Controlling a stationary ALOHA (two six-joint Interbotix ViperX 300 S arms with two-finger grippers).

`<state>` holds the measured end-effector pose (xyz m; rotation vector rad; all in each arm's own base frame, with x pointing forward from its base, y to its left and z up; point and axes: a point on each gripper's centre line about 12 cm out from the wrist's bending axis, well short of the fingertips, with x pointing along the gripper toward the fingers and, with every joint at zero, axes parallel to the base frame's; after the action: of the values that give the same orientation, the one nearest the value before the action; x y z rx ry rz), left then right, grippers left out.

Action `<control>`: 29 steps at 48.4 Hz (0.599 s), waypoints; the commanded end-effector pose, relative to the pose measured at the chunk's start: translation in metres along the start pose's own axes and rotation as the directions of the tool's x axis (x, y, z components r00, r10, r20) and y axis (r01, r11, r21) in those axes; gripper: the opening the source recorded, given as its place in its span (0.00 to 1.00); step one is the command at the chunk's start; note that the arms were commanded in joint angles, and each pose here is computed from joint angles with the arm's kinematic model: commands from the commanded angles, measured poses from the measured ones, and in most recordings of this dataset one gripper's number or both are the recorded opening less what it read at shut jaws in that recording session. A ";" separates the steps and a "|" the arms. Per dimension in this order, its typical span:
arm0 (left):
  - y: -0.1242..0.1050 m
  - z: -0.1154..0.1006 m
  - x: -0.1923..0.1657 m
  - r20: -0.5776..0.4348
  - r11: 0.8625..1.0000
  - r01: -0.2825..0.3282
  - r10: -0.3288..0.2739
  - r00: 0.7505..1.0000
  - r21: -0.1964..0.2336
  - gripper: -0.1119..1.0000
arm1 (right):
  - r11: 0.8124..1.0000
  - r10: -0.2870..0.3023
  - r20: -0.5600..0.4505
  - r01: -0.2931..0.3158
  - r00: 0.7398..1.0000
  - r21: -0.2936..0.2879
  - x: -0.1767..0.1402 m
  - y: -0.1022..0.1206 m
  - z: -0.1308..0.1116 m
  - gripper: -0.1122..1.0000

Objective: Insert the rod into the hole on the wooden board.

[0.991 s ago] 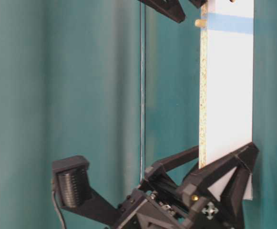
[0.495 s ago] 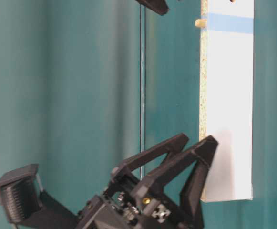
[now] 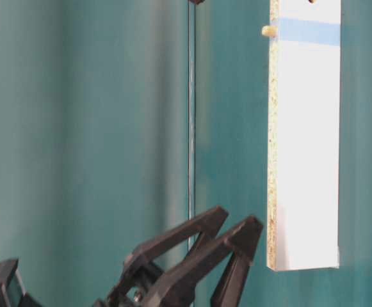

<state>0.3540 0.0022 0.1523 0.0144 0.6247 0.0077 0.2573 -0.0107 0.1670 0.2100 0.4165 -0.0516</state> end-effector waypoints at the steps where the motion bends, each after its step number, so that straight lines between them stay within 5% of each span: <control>1: 0.001 0.010 -0.011 0.043 1.000 -0.003 0.003 0.999 -0.001 0.96 | 1.000 0.005 0.015 -0.005 1.000 0.000 -0.002 0.001 0.003 0.79; 29: 0.001 -0.015 -0.025 0.003 1.000 -0.003 0.002 1.000 0.001 0.96 | 1.000 0.001 0.000 -0.001 1.000 0.003 -0.004 0.000 -0.004 0.80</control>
<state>0.3245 0.0026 0.1479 0.0139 0.6477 0.0089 0.2506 -0.0102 0.1610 0.2107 0.4348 -0.0535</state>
